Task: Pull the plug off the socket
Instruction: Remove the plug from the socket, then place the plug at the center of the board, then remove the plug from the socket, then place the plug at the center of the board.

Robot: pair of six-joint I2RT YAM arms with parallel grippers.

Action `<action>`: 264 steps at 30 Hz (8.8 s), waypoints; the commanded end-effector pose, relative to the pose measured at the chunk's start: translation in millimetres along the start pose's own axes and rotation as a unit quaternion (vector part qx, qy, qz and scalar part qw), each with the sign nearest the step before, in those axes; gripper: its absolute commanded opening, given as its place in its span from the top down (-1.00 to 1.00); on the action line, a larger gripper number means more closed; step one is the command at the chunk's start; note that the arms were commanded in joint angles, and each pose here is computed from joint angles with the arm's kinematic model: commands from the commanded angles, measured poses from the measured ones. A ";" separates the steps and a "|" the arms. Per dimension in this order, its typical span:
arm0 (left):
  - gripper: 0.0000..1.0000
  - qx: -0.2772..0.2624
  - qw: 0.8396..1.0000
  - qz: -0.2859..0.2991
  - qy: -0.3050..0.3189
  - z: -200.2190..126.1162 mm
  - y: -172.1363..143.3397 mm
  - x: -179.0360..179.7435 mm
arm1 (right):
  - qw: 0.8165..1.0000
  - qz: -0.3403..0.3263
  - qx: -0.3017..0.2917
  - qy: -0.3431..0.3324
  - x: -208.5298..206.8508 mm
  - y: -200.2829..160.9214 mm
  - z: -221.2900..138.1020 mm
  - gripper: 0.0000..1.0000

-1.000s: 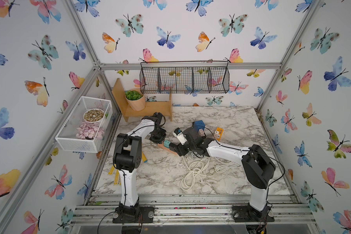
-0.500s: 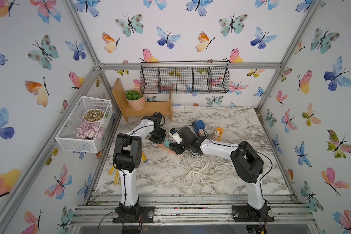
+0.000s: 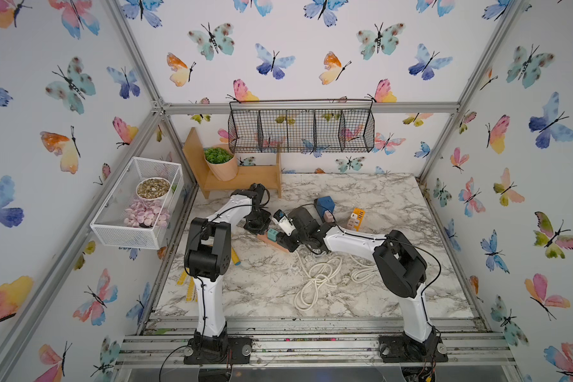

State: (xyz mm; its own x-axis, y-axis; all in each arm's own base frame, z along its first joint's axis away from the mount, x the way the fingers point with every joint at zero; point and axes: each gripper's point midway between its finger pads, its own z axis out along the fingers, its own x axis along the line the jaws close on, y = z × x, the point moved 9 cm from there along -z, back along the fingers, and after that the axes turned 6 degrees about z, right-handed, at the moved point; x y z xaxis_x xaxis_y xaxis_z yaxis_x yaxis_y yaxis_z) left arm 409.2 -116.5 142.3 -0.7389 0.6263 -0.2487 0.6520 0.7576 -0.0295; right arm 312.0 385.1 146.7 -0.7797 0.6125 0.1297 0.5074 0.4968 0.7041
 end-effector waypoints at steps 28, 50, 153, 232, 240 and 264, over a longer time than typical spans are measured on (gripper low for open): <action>0.44 0.011 0.996 0.007 0.084 41.0 -11.4 22.4 | 0.996 -0.042 -0.069 -0.049 3.2 53.6 -48.6 0.95; -0.11 -0.031 0.998 0.055 0.015 -0.9 -1.4 -12.2 | 0.991 0.077 -0.099 0.048 22.9 49.4 -105.1 0.96; 0.24 0.036 0.996 0.079 -0.017 -22.7 12.4 10.4 | 0.991 0.037 -0.126 -0.023 25.2 20.9 -16.3 -0.15; 0.41 0.049 0.988 0.083 0.117 51.9 -4.6 28.2 | 0.983 -0.025 -0.177 -0.044 8.3 52.1 -22.2 0.95; 0.33 0.039 0.991 0.098 0.083 37.8 -1.6 12.0 | 0.973 0.138 -0.167 0.084 26.1 39.9 -55.1 0.96; 0.28 0.044 0.991 0.118 0.056 29.0 -2.0 3.9 | 0.901 0.369 -0.059 0.221 77.2 -18.9 7.0 0.96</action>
State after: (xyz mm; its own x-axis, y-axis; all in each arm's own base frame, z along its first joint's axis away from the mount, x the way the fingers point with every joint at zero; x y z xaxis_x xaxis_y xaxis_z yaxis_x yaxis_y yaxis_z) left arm 416.3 -116.1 142.5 -0.5829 0.7905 -0.1876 0.8052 0.5930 -0.0029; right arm 246.2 414.4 134.0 -0.3359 0.4574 0.8233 0.9197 -0.0293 0.3915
